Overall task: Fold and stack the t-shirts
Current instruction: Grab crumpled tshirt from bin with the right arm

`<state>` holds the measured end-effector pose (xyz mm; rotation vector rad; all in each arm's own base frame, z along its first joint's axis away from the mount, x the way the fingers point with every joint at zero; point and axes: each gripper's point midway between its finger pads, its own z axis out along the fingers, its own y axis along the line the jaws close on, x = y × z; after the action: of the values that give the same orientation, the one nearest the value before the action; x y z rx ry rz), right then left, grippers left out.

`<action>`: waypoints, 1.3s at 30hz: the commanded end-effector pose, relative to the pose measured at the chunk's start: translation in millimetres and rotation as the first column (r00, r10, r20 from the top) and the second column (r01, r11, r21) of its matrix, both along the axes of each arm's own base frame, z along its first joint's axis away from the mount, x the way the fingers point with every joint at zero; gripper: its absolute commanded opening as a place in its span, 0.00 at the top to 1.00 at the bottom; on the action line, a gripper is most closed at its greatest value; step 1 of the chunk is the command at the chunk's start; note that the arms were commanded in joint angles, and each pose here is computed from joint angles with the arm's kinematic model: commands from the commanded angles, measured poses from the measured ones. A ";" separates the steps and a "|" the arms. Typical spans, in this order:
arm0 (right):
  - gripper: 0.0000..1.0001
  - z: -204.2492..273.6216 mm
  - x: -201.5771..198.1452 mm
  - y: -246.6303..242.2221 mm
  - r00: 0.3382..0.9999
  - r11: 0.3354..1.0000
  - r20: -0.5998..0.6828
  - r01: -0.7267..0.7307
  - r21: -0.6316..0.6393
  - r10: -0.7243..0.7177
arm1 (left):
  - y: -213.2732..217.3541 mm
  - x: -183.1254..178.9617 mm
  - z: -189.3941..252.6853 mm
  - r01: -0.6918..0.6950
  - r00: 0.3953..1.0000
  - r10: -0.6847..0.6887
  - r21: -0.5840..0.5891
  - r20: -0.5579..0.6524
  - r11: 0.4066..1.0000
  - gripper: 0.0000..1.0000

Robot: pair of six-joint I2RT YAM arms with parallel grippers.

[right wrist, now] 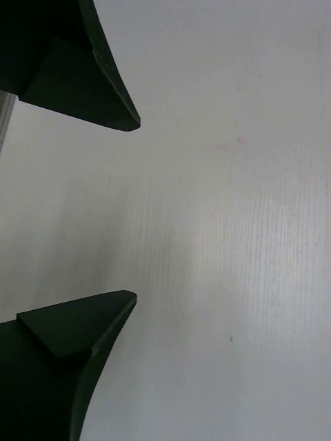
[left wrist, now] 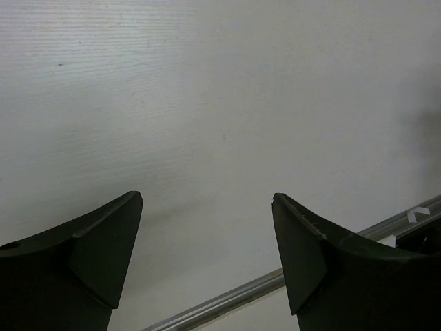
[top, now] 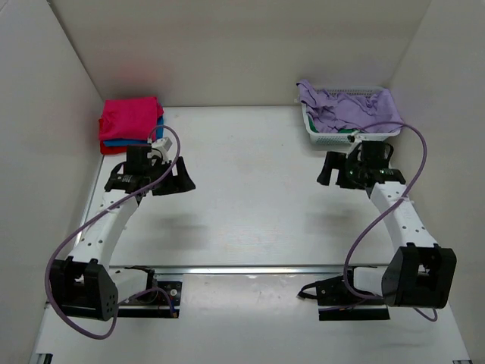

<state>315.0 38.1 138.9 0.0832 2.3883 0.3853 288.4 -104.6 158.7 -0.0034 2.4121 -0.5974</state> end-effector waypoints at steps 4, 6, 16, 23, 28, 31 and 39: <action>0.01 120.4 77.0 -22.8 0.955 0.965 0.266 -0.060 -0.255 0.130 | 26.7 11.5 27.4 -0.035 0.996 0.029 0.076 0.078 0.996 0.13; 0.01 145.6 113.8 -55.2 0.944 0.962 0.328 0.109 -0.249 -0.022 | 25.7 12.0 29.3 -0.042 0.995 0.035 0.074 0.092 0.996 0.13; 0.94 102.7 240.2 -68.2 0.926 0.979 0.373 0.123 -0.165 -0.053 | -3.8 8.8 6.8 0.027 0.998 -0.028 0.007 0.059 1.000 0.12; 0.29 71.2 303.0 -39.5 0.917 0.991 0.398 0.029 -0.129 0.025 | 1.0 20.1 -10.7 0.029 0.999 -0.029 0.017 0.024 0.999 0.13; 0.14 58.5 361.3 -29.0 0.917 0.994 0.399 0.054 -0.092 -0.013 | -3.2 20.5 -24.1 0.050 0.999 -0.050 0.012 -0.013 0.999 0.12; 0.01 51.6 386.8 -27.3 0.903 0.996 0.427 0.068 -0.057 -0.037 | -3.8 18.7 -30.6 0.050 0.998 -0.050 0.012 -0.028 0.999 0.13; 0.01 5.6 387.1 -15.7 0.940 0.998 0.335 0.066 0.015 -0.067 | 4.1 22.1 -26.5 0.041 0.999 -0.040 0.022 -0.025 0.999 0.12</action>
<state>707.0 17.1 145.4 0.0690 2.0190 0.3137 305.7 -101.5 122.9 0.0171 2.4817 -0.5792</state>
